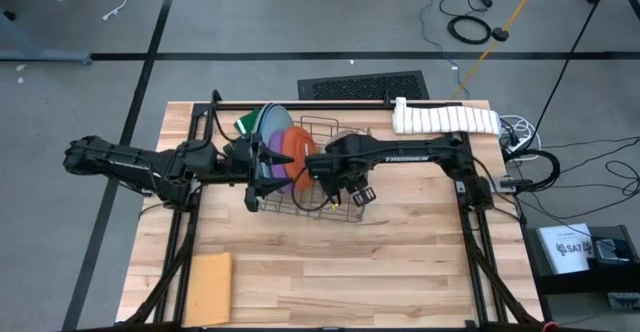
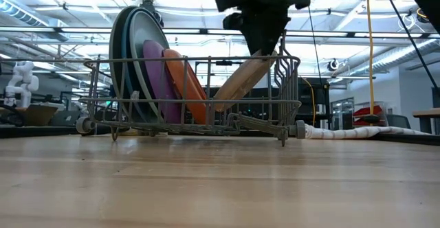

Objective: Sort dishes
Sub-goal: Put the white plate into the green dish rack

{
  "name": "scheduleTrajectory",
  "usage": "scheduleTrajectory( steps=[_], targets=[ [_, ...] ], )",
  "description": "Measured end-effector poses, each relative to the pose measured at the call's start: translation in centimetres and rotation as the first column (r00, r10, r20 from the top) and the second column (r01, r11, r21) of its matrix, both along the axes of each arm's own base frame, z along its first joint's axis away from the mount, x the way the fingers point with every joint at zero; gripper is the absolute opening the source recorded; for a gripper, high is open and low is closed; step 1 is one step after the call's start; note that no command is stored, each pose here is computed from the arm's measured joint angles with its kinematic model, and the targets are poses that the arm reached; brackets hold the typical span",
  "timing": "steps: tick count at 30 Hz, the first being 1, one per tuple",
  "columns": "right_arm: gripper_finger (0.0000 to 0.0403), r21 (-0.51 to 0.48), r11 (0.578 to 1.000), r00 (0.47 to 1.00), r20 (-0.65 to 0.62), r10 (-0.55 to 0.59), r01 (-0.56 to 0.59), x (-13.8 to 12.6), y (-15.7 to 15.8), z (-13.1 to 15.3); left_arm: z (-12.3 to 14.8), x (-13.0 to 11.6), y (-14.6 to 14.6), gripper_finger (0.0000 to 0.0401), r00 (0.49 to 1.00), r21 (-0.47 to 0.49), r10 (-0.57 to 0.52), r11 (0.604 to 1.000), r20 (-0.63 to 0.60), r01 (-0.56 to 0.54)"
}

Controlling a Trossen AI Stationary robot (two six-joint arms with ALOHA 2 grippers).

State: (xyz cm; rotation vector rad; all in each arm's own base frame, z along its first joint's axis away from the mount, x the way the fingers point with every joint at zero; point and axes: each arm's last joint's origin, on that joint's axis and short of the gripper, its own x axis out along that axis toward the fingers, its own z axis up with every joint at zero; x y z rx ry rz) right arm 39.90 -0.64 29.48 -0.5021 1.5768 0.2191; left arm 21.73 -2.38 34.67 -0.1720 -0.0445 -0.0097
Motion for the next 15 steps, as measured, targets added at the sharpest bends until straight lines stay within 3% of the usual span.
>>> scheduleTrajectory(
  steps=[7,15],
  targets=[
    [0.0013,0.001,0.996,0.996,-0.019,0.088,-0.088,0.1,0.8,-0.2,0.1,-0.2,0.0,0.0253,1.000,0.000,-0.022,1.000,0.004,0.022],
    [0.0004,-0.009,0.975,0.975,0.028,0.222,-0.222,-0.5,2.2,1.9,-0.4,-0.1,0.0,0.0253,0.999,0.006,-0.022,1.000,-0.044,0.023]
  ],
)
